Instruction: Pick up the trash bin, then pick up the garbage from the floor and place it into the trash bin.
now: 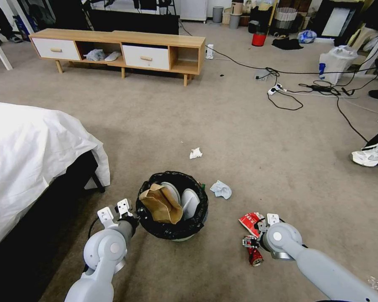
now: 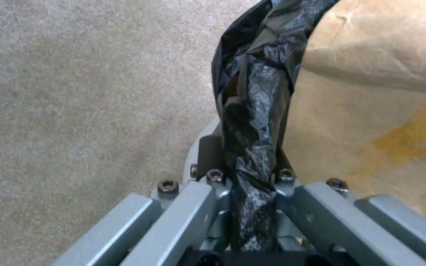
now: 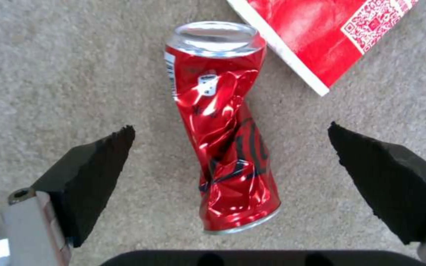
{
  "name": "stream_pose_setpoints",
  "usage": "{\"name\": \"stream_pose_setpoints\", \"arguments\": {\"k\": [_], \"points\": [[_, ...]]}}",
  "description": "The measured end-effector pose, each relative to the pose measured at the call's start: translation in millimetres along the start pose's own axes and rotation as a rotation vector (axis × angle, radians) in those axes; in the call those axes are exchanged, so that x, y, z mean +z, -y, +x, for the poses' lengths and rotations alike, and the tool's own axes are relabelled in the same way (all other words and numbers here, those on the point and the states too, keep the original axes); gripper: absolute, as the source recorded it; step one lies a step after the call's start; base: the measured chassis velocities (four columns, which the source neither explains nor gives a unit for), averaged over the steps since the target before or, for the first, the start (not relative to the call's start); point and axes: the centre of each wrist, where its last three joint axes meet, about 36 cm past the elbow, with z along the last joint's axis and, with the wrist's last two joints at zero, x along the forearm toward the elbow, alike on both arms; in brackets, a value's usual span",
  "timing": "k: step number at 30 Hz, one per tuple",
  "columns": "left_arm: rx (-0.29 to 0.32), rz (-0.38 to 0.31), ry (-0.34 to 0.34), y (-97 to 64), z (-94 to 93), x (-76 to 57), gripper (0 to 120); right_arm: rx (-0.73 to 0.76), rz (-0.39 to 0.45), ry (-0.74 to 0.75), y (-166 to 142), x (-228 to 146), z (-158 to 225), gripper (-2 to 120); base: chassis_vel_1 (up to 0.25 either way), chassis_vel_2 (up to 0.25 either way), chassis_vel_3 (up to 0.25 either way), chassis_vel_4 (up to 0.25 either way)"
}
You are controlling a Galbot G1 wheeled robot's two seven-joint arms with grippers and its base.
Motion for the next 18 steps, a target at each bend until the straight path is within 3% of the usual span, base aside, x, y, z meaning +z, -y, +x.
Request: {"name": "stream_pose_setpoints", "arguments": {"k": [18], "points": [[-0.01,0.007,0.001,-2.2,2.4,2.6,2,0.015,0.016,-0.016,6,13,-24,100,0.0,0.0,0.0,0.0]]}}
